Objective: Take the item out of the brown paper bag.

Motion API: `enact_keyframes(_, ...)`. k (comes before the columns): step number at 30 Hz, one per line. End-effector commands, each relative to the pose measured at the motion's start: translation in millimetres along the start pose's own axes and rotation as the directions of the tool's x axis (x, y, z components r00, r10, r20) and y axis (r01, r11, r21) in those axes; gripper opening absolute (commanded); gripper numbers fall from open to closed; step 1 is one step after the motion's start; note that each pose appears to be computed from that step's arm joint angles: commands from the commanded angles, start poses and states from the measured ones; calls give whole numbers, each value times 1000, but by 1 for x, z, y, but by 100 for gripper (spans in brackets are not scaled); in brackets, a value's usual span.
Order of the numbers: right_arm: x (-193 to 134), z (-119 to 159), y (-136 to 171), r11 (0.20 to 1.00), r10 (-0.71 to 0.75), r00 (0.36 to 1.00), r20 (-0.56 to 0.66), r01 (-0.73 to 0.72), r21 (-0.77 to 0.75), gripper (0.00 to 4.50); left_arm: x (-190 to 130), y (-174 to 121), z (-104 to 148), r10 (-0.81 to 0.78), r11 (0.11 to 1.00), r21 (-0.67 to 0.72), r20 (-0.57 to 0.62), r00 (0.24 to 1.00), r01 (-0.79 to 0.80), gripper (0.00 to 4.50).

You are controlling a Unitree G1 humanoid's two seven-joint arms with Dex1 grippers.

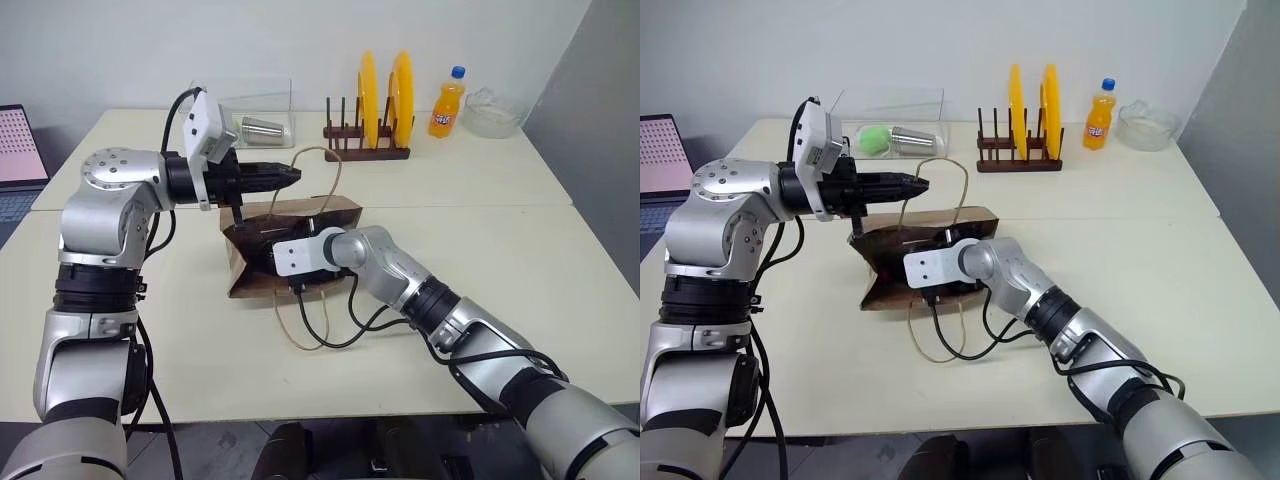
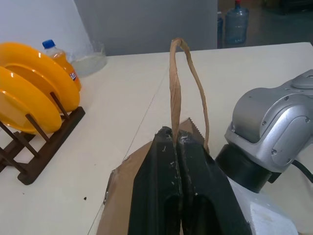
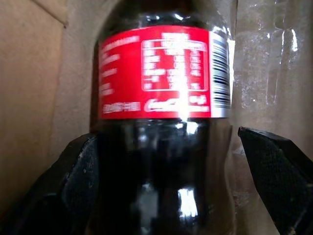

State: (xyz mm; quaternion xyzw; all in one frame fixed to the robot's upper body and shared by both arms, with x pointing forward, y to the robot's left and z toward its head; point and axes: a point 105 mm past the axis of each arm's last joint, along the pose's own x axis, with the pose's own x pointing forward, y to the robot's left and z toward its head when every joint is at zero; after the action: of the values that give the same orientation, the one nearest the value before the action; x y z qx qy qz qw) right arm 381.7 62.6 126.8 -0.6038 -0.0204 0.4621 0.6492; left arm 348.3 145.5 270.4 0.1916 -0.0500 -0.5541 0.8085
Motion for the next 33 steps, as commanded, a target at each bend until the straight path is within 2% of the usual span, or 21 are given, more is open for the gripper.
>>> enact_keyframes(1, 4, -12, 7, 1000, 20, 999, -41, -20, -6, 411, -6, 1, 16, 10, 998, 61, 37, 999, -12, 0)
enact_keyframes(5, 3, -11, 8, 1000, 27, 999, -20, -27, -14, 306, -7, 0, 12, 13, 998, 64, 26, 1000, -14, 0)
enact_keyframes(9, -2, -3, 4, 1000, 14, 1000, 26, -14, -19, 304, -7, -1, 5, 16, 996, 84, 1, 1000, -16, 0)
enact_keyframes(14, -19, 20, -11, 1000, 4, 992, 125, -5, 2, 304, -6, 2, 0, 25, 995, 102, -18, 1000, -23, 0)
enact_keyframes(22, -69, 54, -25, 993, 85, 943, 322, -108, 53, 304, -3, 13, -6, 72, 989, 136, -40, 997, -66, 0)
enact_keyframes(28, -90, 66, -23, 975, 142, 884, 446, -202, 91, 304, 0, 19, -7, 89, 985, 153, -36, 995, -83, 0)
enact_keyframes(33, -118, 84, -26, 958, 140, 774, 617, -264, 114, 304, 3, 22, -7, 94, 983, 160, -35, 995, -87, 0)
